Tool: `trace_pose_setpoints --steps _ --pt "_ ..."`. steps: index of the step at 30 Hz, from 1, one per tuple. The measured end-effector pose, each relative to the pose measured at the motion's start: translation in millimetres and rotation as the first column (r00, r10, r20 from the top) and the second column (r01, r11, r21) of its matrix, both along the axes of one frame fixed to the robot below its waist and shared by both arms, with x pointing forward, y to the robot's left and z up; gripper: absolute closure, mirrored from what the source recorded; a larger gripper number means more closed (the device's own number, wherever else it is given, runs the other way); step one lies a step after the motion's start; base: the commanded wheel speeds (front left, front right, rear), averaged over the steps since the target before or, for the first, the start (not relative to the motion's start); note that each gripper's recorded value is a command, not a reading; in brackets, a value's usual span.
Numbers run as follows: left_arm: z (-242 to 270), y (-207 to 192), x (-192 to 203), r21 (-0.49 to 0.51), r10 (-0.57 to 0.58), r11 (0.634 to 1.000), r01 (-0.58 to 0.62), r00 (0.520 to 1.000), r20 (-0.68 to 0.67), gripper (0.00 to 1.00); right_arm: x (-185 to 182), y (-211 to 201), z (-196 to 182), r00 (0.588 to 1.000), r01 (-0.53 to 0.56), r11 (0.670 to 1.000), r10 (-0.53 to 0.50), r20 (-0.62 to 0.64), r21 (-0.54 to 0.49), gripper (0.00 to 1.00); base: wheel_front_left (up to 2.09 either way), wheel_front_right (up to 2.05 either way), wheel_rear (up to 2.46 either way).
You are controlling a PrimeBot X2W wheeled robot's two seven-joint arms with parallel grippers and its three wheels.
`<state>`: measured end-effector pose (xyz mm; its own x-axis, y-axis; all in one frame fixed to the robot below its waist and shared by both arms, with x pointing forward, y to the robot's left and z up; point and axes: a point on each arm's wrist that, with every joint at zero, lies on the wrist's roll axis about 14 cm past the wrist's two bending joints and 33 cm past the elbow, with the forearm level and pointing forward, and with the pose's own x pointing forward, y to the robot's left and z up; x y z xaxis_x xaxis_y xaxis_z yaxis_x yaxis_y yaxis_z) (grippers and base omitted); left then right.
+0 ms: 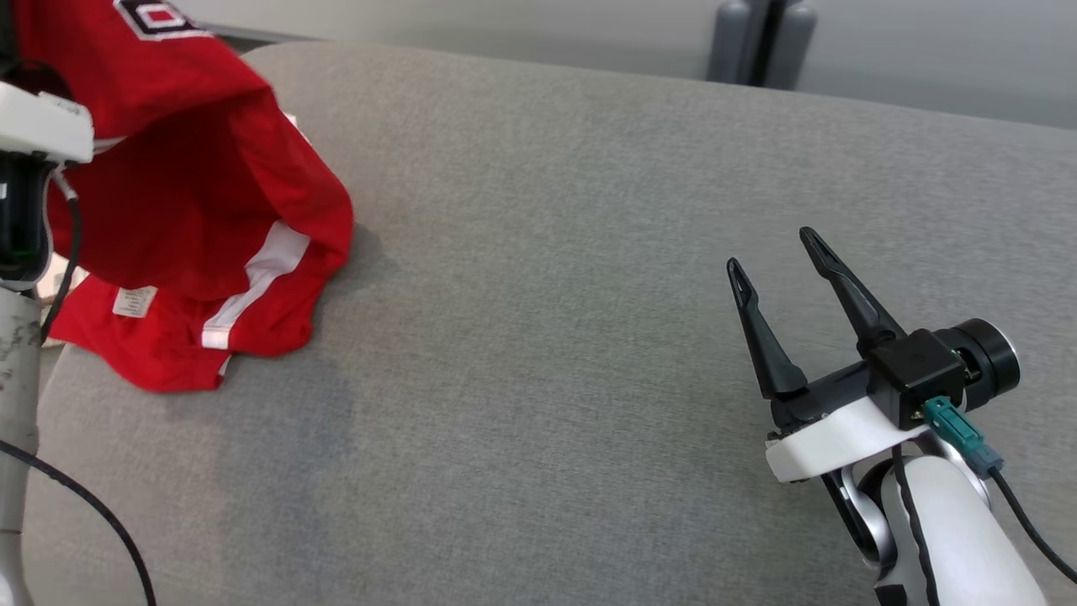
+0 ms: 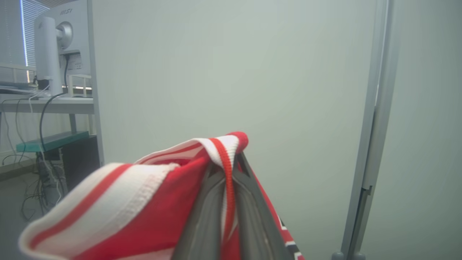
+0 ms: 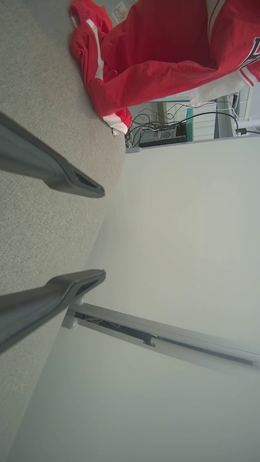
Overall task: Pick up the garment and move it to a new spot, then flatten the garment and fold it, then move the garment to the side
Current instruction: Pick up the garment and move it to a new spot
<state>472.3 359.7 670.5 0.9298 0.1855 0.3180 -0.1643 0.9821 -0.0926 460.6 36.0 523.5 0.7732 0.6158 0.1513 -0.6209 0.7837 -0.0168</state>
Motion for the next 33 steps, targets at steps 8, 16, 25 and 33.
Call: trace_pose_setpoints --steps 8,16,25,33 --pt "24.9 -105.6 7.7 0.051 -0.275 0.961 0.272 0.960 0.049 1.00 -1.6 -45.8 27.9 0.989 0.130 0.991 -0.130 0.068 0.013 0.00 0.00 0.00 0.00" --pt "12.3 -213.3 2.1 0.065 -0.529 0.846 0.529 0.849 -0.022 1.00 -6.6 -103.1 51.4 0.952 0.279 0.960 -0.280 0.125 0.033 0.00 0.00 0.00 0.00" --pt "-36.4 -347.3 -7.6 0.035 -0.762 0.635 0.772 0.633 -0.133 1.00 -20.8 -177.5 61.3 0.877 0.457 0.888 -0.459 0.142 0.051 0.00 0.00 0.00 0.00" --pt "-94.2 -451.9 -18.0 -0.060 -0.881 0.445 0.893 0.425 -0.208 1.00 -34.9 -245.1 50.5 0.784 0.611 0.790 -0.612 0.107 0.047 0.00 0.00 0.00 0.00"
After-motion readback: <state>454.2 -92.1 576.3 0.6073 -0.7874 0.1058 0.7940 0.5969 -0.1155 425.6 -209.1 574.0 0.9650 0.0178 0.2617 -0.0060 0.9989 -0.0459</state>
